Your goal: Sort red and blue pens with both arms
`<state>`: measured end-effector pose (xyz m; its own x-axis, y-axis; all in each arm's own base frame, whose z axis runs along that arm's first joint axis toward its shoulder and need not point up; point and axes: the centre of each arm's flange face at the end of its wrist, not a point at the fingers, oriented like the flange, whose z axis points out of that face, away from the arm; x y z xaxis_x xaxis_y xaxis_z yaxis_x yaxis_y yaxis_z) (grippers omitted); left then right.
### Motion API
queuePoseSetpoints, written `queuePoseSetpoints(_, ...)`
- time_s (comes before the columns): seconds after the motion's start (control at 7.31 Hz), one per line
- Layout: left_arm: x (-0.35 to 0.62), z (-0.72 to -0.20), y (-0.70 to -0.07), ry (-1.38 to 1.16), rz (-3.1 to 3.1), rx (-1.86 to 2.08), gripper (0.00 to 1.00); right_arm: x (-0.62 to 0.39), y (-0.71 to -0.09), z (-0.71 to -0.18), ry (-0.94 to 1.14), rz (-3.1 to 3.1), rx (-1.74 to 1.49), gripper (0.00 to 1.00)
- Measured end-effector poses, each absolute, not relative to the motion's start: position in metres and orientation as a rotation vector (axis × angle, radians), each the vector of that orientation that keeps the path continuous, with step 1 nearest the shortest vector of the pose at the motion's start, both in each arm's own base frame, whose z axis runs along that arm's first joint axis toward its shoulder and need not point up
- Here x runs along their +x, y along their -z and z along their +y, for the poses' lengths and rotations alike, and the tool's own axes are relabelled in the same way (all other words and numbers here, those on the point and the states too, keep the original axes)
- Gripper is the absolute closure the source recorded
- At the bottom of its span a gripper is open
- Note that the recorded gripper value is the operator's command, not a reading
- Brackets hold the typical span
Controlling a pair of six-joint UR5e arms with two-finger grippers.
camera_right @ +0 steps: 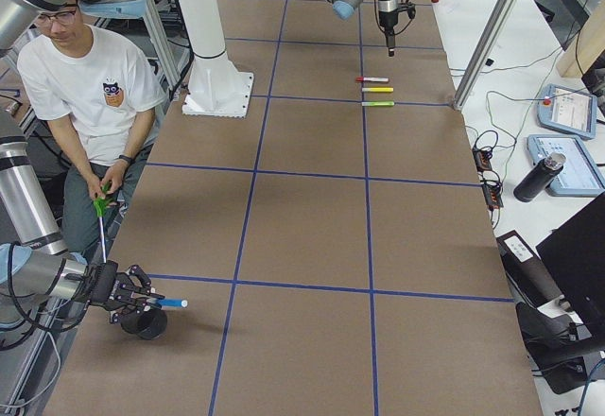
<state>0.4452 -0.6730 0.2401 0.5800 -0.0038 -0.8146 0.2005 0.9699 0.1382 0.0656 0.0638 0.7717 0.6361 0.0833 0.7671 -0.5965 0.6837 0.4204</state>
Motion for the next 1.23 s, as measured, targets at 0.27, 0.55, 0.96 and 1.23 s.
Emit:
queuePoseSetpoints(0.27,0.445,-0.673,-0.242,0.121,0.945,0.224,0.03,0.062,-0.778,0.070,-0.443,-0.827,0.688,1.00)
queuePoseSetpoints(0.55,0.445,-0.673,-0.243,0.122,0.943,0.222,0.03,0.060,-0.784,0.070,-0.463,-0.856,0.658,1.00)
queuePoseSetpoints(0.96,0.445,-0.674,-0.243,0.123,0.942,0.222,0.03,0.058,-0.797,0.080,-0.457,-0.861,0.672,1.00)
queuePoseSetpoints(1.23,0.443,-0.674,-0.242,0.126,0.943,0.222,0.03,0.057,-0.797,0.086,-0.461,-0.861,0.691,1.00)
